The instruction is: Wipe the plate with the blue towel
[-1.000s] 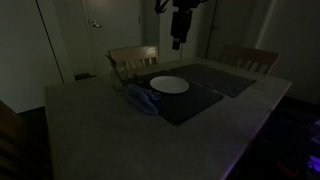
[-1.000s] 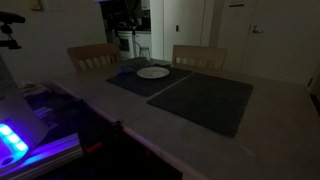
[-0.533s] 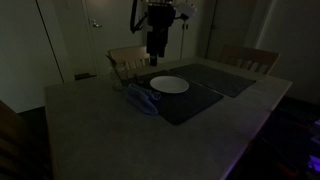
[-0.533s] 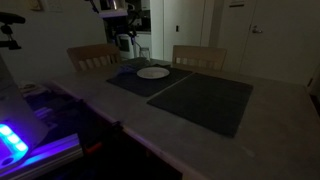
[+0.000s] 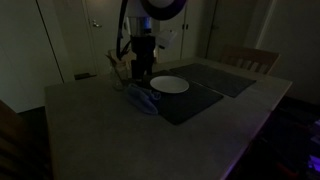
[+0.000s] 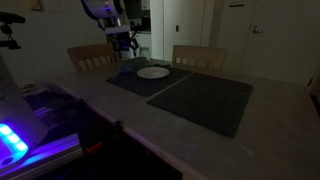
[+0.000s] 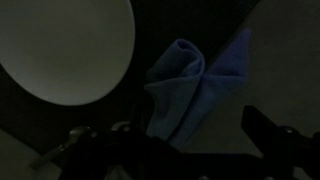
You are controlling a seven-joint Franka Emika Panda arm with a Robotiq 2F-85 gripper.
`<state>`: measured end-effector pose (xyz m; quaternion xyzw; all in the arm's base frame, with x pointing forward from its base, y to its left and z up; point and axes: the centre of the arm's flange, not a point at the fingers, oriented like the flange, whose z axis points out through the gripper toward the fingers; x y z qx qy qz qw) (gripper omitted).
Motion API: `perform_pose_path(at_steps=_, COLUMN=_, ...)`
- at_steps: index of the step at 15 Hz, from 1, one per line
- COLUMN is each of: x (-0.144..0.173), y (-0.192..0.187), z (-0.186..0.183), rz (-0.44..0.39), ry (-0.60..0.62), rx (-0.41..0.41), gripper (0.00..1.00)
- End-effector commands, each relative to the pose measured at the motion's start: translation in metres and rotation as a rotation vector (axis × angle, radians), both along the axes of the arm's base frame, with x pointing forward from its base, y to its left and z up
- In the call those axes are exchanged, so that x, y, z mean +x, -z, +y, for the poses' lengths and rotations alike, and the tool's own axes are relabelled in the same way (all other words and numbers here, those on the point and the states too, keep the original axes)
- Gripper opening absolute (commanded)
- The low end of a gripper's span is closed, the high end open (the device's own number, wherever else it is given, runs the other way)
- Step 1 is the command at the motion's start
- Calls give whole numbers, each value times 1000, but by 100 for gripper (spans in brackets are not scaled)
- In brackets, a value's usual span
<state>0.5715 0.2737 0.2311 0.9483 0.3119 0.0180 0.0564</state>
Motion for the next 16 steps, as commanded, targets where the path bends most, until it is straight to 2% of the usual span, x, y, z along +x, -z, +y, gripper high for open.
perform_pose_path(at_steps=1, x=17, y=28, z=8, rz=4, ry=35, rx=-30, gripper=100)
perform_pose_path(at_steps=6, x=9, y=56, z=3, rz=44, ry=106, rx=-23, gripper=100)
perform_pose_path(at_steps=7, x=7, y=59, z=-1, rz=49, ry=113, rx=-19, gripper=75)
perform_pose_path(at_steps=9, x=3, y=60, z=-6, rz=56, ry=133, rx=-18, gripper=66)
perform_pose_path(at_steps=14, x=-9, y=39, z=-22, rz=79, ry=157, rx=2, gripper=30)
perform_pose_path(at_steps=16, x=-14, y=22, z=-30, rz=114, ry=144, rx=12, gripper=16)
